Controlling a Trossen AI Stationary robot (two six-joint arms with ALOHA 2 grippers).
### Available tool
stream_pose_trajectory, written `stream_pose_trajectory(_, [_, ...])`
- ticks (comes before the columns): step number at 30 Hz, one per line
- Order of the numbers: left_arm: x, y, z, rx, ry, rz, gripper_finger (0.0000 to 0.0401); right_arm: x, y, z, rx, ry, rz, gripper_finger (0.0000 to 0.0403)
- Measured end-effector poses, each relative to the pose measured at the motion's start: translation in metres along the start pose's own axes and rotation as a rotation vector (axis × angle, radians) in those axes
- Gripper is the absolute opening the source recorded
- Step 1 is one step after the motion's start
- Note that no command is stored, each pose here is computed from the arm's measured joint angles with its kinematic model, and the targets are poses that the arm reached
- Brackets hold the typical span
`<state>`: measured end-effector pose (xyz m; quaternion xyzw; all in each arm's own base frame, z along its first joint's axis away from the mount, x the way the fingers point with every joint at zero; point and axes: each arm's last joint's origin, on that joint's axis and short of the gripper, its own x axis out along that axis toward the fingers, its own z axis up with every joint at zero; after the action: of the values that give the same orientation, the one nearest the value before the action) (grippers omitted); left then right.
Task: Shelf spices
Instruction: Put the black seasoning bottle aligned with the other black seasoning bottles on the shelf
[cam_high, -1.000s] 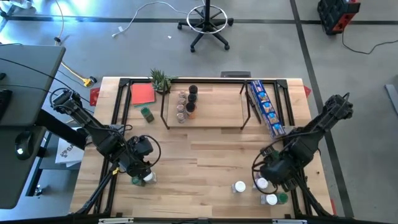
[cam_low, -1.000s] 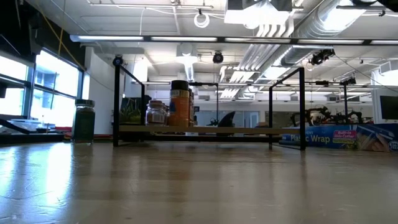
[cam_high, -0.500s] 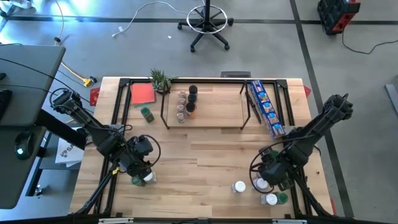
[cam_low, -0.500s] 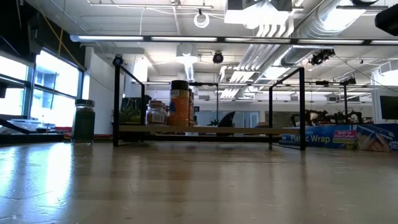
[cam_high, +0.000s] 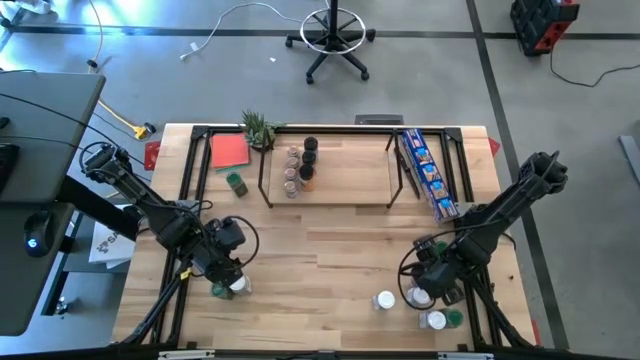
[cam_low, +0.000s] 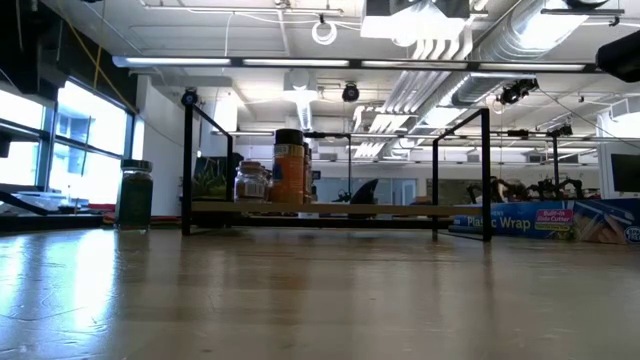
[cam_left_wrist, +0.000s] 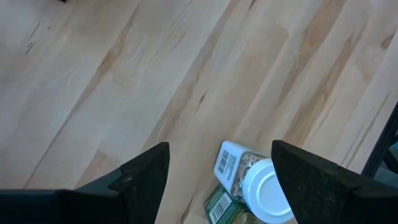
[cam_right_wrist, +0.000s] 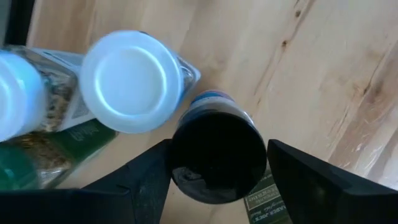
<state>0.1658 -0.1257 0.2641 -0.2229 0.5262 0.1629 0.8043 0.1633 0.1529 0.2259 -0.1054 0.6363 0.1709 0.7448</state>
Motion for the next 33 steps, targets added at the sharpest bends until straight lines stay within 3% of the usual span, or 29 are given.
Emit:
stream_pose_trajectory(21, [0.0,0.0,0.0,-0.014,0.005,-0.004,0.0275,0.001,-0.001,0.0,0.025,-0.002,-0.013,0.0255])
stream_pose_trajectory(27, [0.0,0.0,0.0,-0.014,0.005,-0.005,0.0275,0.0,-0.003,0.002,0.054,-0.011,-0.003,0.0192])
stream_pose_trajectory(33, [0.0,0.0,0.001,-0.025,0.018,-0.006,0.0275,-0.017,-0.016,0.018,0.185,-0.071,0.021,0.0188])
